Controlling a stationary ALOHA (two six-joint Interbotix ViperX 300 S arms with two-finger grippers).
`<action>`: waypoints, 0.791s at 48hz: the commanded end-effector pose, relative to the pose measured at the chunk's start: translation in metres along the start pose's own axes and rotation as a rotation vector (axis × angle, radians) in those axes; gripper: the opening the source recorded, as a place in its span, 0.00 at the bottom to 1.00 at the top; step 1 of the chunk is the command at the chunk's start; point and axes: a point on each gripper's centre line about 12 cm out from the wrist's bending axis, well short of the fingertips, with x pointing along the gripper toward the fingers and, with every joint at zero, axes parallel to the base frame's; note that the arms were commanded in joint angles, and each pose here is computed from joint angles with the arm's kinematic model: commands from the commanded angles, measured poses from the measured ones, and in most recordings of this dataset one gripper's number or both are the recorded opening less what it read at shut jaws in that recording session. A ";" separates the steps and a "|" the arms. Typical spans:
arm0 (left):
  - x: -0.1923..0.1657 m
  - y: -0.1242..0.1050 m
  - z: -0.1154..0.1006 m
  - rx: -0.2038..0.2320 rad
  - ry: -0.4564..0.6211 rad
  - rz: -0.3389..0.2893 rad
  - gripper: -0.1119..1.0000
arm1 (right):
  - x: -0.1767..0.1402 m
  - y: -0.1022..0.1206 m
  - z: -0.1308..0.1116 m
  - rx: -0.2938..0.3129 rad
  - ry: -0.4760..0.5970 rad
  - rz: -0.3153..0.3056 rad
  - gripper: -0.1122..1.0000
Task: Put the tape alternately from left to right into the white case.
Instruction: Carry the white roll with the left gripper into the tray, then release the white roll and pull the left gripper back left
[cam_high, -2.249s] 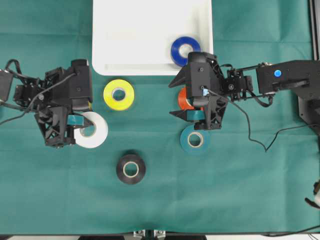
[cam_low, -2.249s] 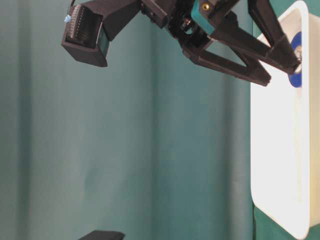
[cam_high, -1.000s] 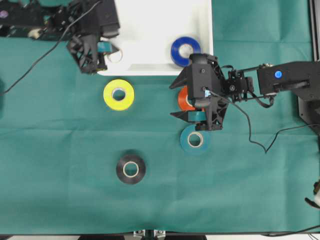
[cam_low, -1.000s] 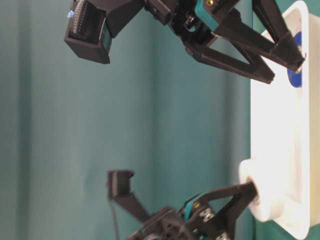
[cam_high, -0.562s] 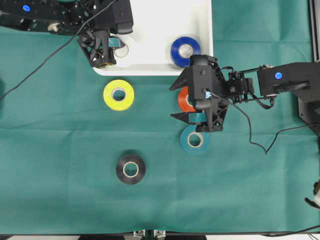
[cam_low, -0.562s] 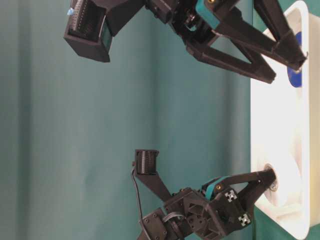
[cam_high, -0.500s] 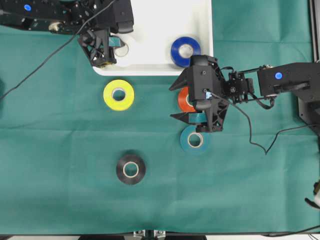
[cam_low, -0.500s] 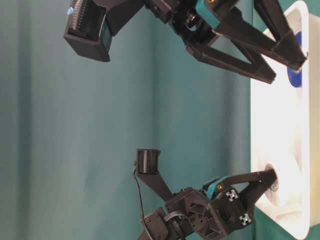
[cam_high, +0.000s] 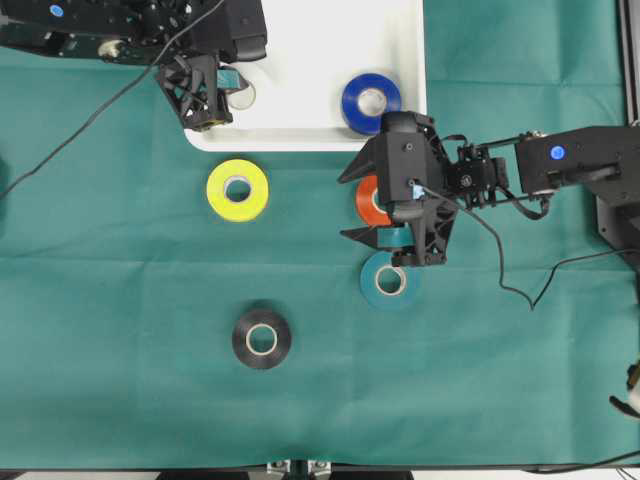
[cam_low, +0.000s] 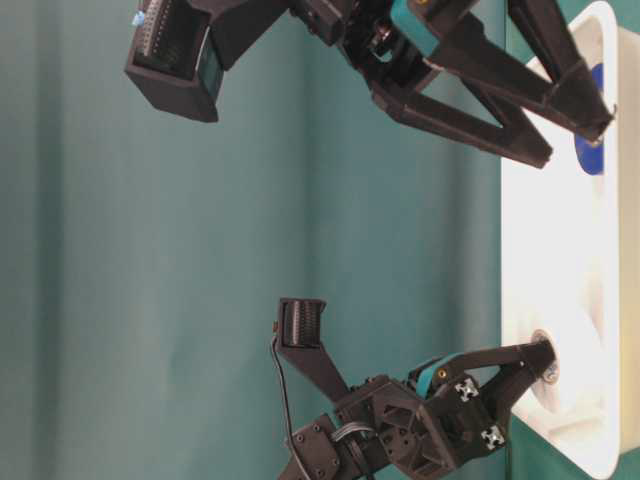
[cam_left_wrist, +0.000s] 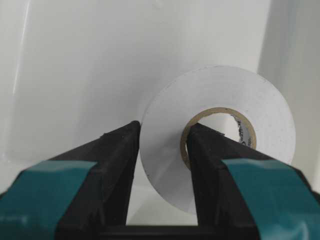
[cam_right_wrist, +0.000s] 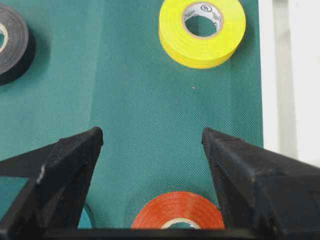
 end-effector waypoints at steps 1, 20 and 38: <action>-0.008 0.005 0.013 -0.005 -0.049 0.013 0.08 | -0.003 0.003 0.007 -0.001 -0.026 0.009 0.85; -0.018 0.005 0.016 0.021 -0.070 0.017 0.84 | -0.003 0.004 0.007 -0.003 -0.026 0.012 0.85; -0.018 -0.001 0.011 0.065 -0.059 0.008 0.90 | -0.003 0.004 0.006 -0.003 -0.025 0.011 0.85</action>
